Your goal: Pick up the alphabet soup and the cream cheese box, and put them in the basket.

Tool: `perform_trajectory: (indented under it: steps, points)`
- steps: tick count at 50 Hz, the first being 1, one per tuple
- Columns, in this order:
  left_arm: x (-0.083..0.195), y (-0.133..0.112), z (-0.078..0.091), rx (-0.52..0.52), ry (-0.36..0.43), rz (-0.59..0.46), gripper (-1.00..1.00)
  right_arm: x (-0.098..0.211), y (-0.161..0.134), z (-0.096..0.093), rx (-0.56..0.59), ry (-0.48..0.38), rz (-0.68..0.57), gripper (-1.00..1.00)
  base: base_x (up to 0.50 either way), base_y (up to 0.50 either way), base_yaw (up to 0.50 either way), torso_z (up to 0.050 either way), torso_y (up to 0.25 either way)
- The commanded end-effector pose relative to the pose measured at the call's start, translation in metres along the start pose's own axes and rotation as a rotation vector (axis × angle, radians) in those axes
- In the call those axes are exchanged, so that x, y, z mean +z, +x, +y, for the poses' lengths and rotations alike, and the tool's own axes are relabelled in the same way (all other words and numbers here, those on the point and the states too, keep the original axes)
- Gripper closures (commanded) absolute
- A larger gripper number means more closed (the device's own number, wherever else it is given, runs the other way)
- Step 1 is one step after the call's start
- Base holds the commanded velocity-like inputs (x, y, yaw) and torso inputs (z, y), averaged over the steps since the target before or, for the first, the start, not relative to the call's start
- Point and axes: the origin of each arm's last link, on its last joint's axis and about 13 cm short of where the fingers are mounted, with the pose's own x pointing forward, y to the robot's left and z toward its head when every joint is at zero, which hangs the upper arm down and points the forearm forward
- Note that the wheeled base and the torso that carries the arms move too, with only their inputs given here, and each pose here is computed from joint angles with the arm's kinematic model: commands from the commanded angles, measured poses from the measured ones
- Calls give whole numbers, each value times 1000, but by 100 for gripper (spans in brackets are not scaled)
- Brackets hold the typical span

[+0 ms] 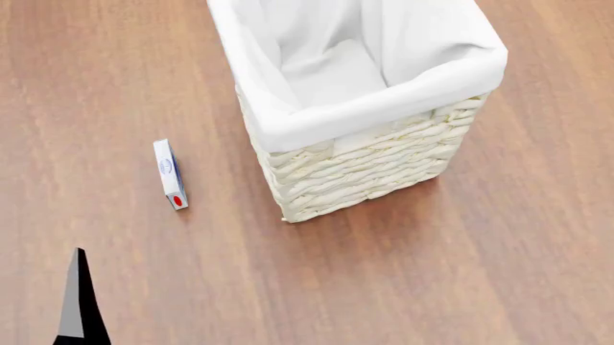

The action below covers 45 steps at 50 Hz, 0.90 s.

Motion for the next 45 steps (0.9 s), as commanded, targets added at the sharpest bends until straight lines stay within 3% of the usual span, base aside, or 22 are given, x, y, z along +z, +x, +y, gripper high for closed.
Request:
perform_trajectory:
  steps: [1,45]
  points:
    - [-2,-1,0,-1,2,4,-100,-8,-2,-3,-7,8,64,-100,0,0,0,0,0]
    - [0,-1,-1,1,5,0,-100,-20,-3,-3,33,54,131,-100,0,0,0,0,0]
